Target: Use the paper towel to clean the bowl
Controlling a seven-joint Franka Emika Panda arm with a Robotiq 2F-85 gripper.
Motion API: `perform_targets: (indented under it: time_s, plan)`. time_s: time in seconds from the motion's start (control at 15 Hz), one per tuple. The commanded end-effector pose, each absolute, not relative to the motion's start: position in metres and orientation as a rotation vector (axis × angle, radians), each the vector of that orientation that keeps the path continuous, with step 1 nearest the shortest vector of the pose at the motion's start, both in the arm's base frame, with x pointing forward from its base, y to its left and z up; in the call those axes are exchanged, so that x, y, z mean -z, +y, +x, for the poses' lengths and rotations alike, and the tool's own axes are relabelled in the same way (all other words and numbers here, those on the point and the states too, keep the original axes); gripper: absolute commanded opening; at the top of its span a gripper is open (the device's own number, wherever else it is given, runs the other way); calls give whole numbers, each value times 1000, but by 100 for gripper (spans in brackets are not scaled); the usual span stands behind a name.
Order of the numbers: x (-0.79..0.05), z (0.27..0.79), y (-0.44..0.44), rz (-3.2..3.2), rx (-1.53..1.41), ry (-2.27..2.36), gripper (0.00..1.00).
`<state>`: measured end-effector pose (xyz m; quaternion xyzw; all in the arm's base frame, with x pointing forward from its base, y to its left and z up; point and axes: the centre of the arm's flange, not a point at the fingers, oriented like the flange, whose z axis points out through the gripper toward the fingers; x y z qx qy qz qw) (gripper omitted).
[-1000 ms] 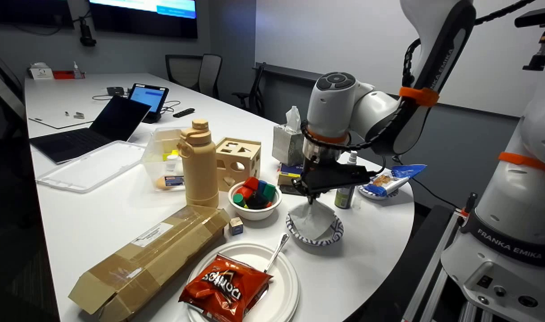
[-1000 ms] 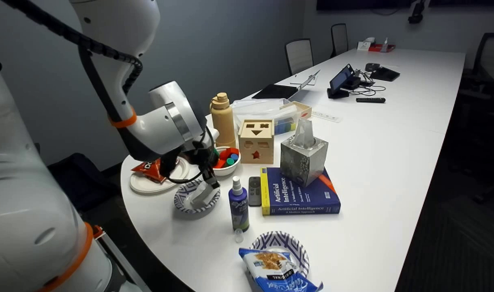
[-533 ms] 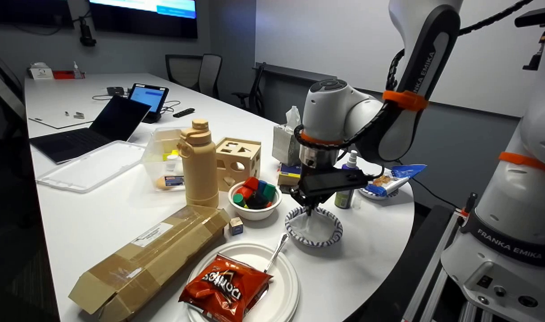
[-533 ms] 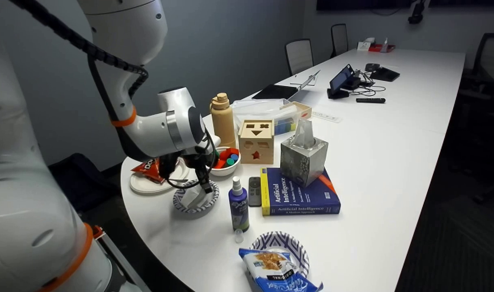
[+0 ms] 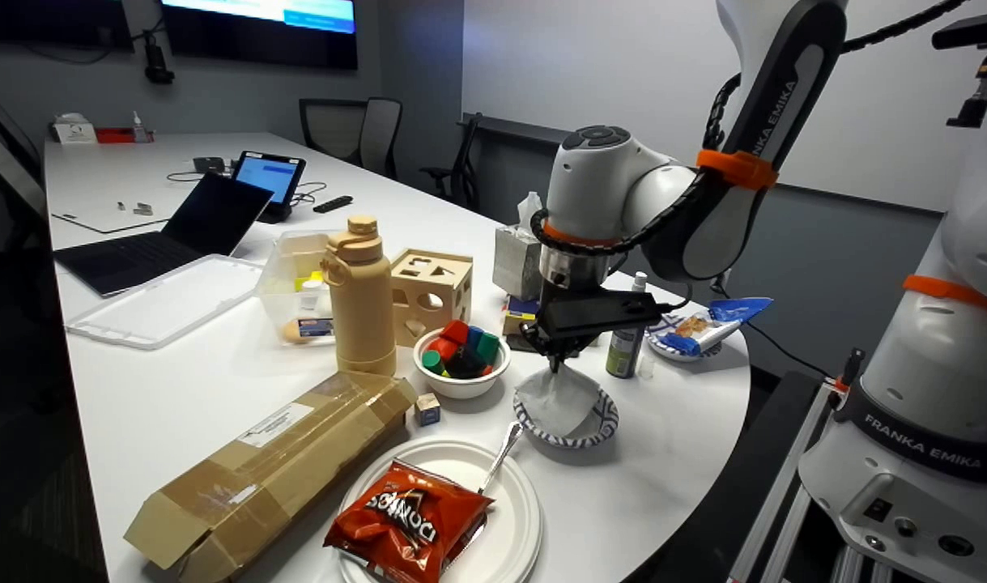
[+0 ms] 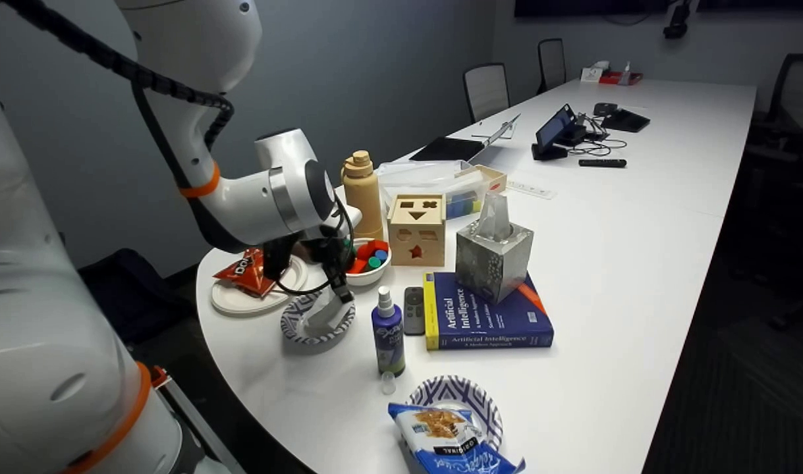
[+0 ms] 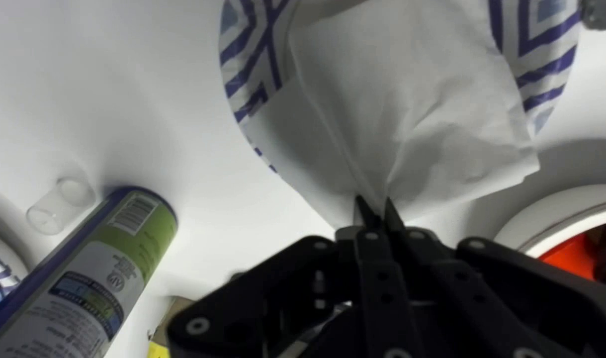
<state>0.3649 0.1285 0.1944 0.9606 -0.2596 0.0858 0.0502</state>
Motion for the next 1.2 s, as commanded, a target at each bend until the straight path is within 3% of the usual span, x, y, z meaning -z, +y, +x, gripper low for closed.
perform_targets:
  time_s: [0.0,0.6,1.13]
  plan:
    - [-210,355,124,2841,-255,-747,1]
    - [-190,349,137,3009,44,-572,1]
    - [-194,357,143,2997,-164,-642,1]
